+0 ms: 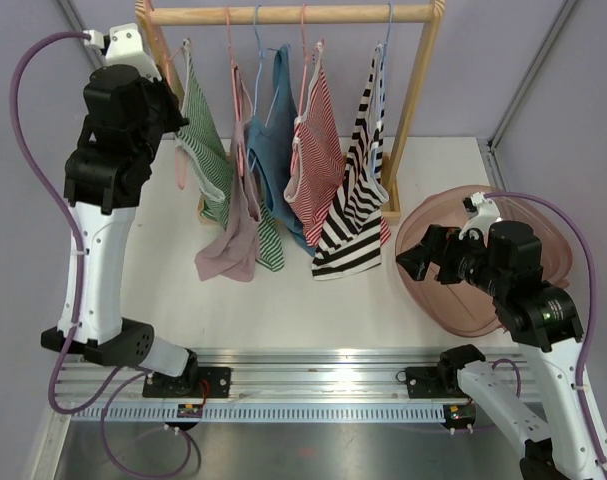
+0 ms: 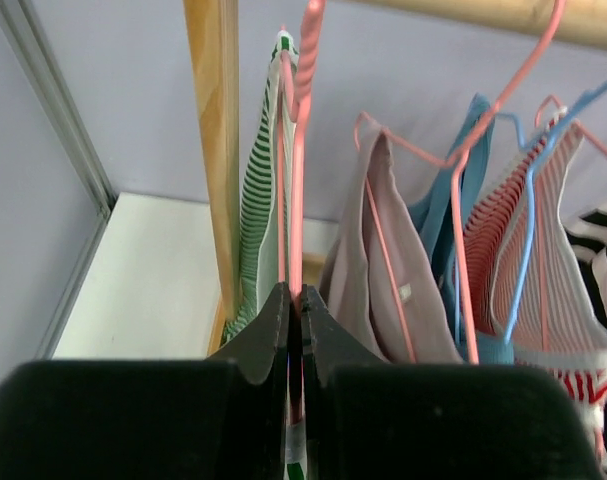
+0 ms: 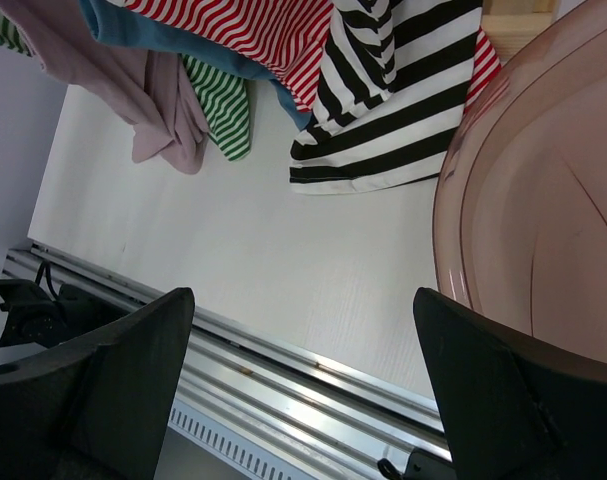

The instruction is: Remove the tank top from the hanger

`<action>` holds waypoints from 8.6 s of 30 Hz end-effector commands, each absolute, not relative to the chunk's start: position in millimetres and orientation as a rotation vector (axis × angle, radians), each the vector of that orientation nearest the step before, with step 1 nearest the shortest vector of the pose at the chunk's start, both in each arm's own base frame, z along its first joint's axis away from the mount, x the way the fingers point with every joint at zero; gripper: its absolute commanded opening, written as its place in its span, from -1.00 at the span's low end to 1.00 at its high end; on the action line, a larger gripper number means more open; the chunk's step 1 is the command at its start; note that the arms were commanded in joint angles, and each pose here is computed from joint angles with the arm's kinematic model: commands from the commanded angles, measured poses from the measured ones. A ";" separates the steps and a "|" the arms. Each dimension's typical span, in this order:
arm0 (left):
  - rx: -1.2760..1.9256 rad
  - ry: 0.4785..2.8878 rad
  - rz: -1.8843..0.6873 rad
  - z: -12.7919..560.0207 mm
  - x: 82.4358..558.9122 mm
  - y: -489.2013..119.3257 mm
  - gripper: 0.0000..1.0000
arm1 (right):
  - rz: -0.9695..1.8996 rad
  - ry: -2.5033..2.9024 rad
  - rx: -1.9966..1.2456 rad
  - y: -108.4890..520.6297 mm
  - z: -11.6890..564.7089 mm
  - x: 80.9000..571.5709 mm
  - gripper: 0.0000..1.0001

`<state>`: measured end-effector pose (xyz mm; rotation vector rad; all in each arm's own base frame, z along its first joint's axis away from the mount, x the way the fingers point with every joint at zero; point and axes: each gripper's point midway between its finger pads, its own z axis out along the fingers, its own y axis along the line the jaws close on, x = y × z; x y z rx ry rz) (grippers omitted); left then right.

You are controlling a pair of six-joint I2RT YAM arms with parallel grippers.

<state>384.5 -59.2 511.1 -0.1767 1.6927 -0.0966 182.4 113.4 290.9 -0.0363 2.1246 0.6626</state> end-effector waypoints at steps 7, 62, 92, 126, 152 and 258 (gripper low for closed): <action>-0.195 1.637 -0.215 491.9 286.4 -47.6 -1.00 | 0.821 2.028 -0.122 138.1 311.1 184.9 0.99; 0.442 1.740 -1.135 346.8 47.9 -148.9 -1.00 | 1.337 1.789 -0.319 410.7 313.4 224.8 0.63; 0.674 1.400 -0.890 426.3 11.9 -121.8 -1.00 | 1.044 1.701 -0.116 325.7 405.1 236.9 -1.00; 0.631 1.026 -1.070 465.4 76.1 -165.4 -1.00 | 0.547 1.618 -0.009 190.4 462.1 236.2 -1.00; 0.506 1.085 -0.949 434.8 89.0 -145.9 -1.00 | 0.607 1.742 -0.017 209.0 434.9 274.7 -1.00; -0.240 1.526 -0.473 521.5 436.1 -57.6 -1.00 | 0.664 2.163 -0.524 230.7 243.5 206.3 0.99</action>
